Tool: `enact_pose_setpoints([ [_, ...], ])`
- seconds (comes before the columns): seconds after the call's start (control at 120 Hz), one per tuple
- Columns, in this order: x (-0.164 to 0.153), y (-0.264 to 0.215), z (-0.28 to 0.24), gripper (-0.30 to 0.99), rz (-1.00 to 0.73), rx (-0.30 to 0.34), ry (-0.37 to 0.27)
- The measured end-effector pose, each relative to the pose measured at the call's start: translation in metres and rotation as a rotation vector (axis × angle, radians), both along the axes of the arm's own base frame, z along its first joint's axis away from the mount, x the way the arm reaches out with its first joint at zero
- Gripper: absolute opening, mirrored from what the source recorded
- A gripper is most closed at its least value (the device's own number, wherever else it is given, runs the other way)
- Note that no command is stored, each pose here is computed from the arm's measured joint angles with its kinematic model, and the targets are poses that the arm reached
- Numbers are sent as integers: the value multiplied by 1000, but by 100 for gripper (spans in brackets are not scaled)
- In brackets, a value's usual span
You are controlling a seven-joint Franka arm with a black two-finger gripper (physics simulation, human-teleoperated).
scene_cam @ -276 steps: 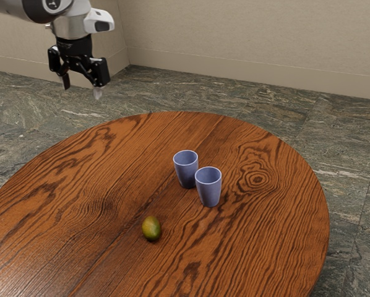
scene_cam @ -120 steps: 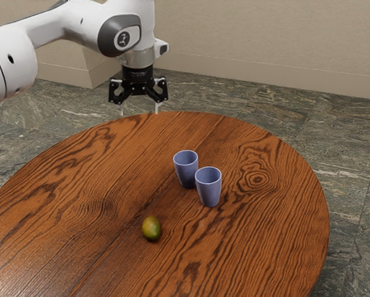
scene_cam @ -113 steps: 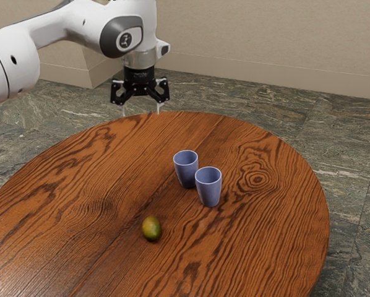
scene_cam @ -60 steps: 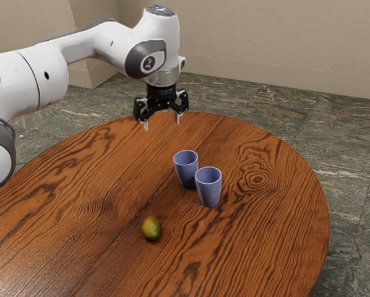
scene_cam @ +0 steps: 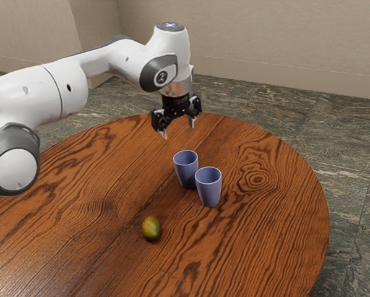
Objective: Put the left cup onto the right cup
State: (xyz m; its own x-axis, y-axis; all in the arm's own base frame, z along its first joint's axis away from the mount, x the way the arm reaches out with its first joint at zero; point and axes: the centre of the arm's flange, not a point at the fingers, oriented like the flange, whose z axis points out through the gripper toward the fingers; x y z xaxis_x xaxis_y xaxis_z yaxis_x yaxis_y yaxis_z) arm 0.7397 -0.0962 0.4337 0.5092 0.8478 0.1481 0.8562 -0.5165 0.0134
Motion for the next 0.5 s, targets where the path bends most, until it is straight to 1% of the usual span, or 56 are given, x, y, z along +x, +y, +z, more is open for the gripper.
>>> enact_pose_setpoints([
  [0.2, 10, -5, -15, 69, 27, -23, -4],
  [0.5, 22, -3, -34, 69, 67, -37, -5],
])
